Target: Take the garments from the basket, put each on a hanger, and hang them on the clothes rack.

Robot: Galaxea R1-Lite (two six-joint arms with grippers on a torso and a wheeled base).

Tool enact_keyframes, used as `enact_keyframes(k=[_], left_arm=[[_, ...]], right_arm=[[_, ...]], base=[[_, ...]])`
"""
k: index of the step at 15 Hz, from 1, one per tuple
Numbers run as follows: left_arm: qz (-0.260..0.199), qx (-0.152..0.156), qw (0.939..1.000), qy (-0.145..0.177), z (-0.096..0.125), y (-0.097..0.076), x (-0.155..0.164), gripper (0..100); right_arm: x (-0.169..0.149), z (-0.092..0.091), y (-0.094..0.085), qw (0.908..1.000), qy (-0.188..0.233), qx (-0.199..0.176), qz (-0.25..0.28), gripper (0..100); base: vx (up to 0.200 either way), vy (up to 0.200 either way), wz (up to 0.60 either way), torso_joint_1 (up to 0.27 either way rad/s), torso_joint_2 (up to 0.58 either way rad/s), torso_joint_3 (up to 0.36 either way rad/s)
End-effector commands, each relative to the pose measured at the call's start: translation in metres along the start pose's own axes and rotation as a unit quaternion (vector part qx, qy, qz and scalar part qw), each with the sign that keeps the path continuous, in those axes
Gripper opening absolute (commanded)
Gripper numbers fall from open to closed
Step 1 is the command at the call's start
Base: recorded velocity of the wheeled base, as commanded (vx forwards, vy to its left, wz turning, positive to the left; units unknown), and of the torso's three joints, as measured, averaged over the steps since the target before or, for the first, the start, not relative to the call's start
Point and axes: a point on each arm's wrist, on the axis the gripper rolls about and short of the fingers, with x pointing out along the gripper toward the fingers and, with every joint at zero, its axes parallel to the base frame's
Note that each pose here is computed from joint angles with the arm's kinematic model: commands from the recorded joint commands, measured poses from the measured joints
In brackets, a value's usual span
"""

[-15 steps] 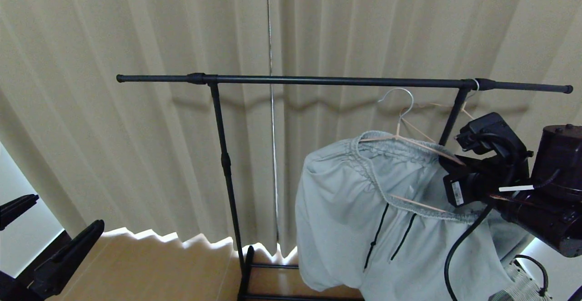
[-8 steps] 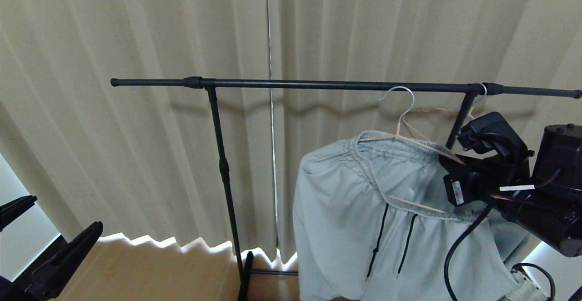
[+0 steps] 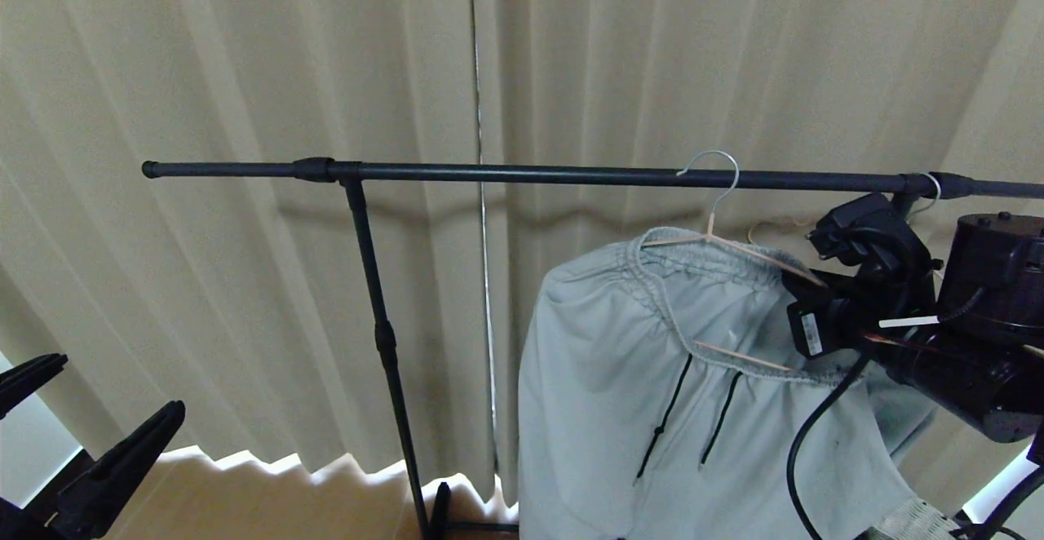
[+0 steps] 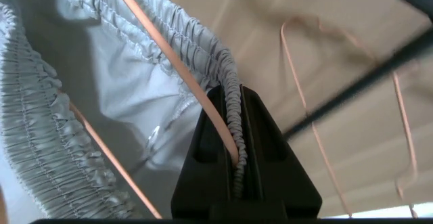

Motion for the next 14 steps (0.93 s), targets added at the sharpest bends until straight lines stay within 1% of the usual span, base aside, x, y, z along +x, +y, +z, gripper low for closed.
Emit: enact_keyframes(k=[1,4,6,7,10,14], left_arm=[[-0.003,0.0,1.0,0.003,-0.001,0.0,0.001,100],[-0.004,0.001,1.0,0.0,0.0,-0.001,0.0,100],[-0.004,0.001,1.0,0.0,-0.001,-0.001,0.0,100],[-0.004,0.001,1.0,0.0,-0.001,-0.001,0.0,100],[-0.005,0.0,1.0,0.002,-0.002,-0.001,0.0,100],[-0.006,-0.002,0.9999,0.008,-0.005,-0.002,0.0,100]], right_arm=[[0.008,-0.001,0.001,1.0,0.006,-0.001,-0.002,0],[0.02,-0.006,-0.002,0.9997,0.023,-0.001,-0.013,0],[0.023,-0.007,-0.004,0.9996,0.025,0.002,-0.017,0],[0.029,-0.007,-0.003,0.9994,0.028,0.008,-0.019,0],[0.04,-0.015,0.002,0.9988,0.046,0.004,-0.015,0],[0.046,-0.021,0.007,0.9982,0.059,0.003,-0.009,0]], base=[[0.0,0.0,0.0,0.0,0.0,0.0],[0.0,0.0,0.0,0.0,0.0,0.0],[0.0,0.0,0.0,0.0,0.0,0.0],[0.0,0.0,0.0,0.0,0.0,0.0],[0.0,0.0,0.0,0.0,0.0,0.0],[0.0,0.0,0.0,0.0,0.0,0.0]])
